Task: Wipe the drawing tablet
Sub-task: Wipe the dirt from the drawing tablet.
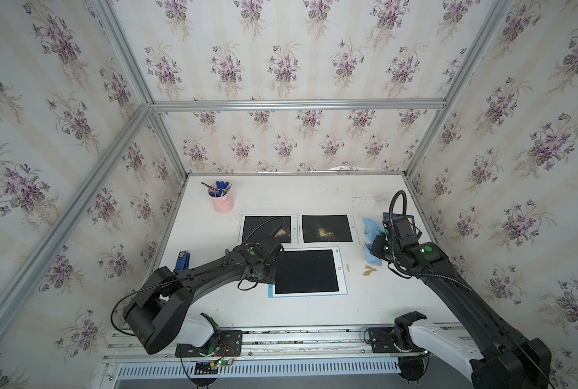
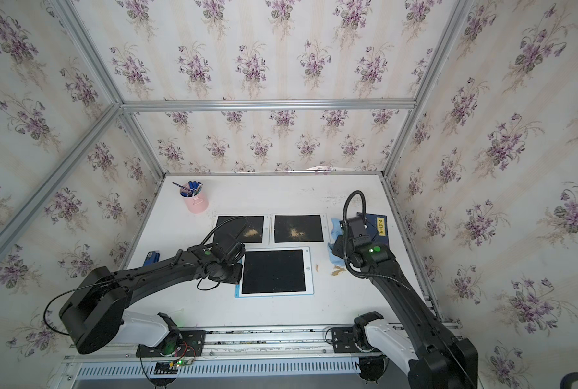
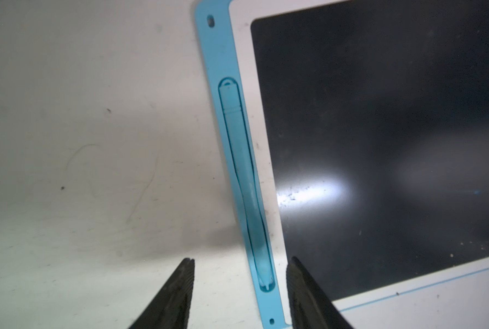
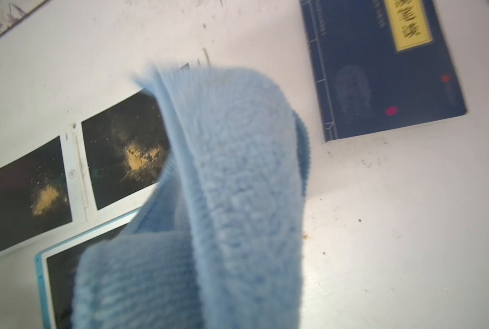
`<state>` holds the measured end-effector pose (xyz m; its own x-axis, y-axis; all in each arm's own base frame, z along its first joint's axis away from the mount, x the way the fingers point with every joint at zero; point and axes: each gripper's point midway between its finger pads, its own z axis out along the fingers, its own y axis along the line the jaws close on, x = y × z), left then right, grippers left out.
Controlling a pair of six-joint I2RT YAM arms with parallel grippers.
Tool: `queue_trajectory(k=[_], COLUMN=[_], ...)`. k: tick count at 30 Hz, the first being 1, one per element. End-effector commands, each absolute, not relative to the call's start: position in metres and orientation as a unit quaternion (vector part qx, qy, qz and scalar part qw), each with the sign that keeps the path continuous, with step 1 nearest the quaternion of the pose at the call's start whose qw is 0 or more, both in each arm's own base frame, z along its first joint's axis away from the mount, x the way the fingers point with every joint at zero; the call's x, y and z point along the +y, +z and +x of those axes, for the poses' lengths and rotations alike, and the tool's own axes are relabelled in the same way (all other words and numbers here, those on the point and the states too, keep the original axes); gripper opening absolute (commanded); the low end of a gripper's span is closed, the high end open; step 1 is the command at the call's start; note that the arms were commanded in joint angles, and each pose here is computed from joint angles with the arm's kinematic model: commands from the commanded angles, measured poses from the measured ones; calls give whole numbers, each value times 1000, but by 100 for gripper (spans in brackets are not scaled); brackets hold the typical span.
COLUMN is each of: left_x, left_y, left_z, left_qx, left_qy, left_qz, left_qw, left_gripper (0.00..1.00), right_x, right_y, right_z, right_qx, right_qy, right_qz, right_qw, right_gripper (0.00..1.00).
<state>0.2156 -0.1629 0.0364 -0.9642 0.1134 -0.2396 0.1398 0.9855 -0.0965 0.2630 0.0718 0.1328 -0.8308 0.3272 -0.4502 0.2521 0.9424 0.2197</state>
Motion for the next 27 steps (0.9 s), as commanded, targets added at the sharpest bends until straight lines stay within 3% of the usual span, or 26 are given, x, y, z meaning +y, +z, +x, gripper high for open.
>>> queue_trajectory(k=[1,3,5,7,9,11,13,16,20,27], left_x=[-164,-165,-166,-166,-166,-167,-167,-168,-168,-169], left_y=[40,40,41,42,42,40,39,40,42,42], left_z=[218,218,219,219,219,219,220,220,221,221], left_qx=[988,988,988,987,987,987,988,988,987,988], left_qy=[-62,-63,-64,-65,-67,-68,-67,-68,-66,-69], left_qz=[67,68,70,70,70,71,72,73,73,71], left_qw=[126,125,125,126,127,125,122,120,123,122], left_gripper=[54,55,55,54,54,58,58,58,59,59], right_x=[69,38,53,72,44,26,43,65,119,189], right_y=[135,158,160,142,137,146,156,148,146,148], right_z=[262,267,269,258,252,255,259,252,246,209], right_qx=[962,930,923,952,953,932,926,955,949,955], right_qy=[42,70,147,107,31,89,138,72,203,235], right_qz=[144,208,197,158,191,227,201,143,77,-40], right_qw=[229,296,295,240,235,269,288,252,227,177], right_gripper=[0,0,0,0,0,0,0,0,0,0])
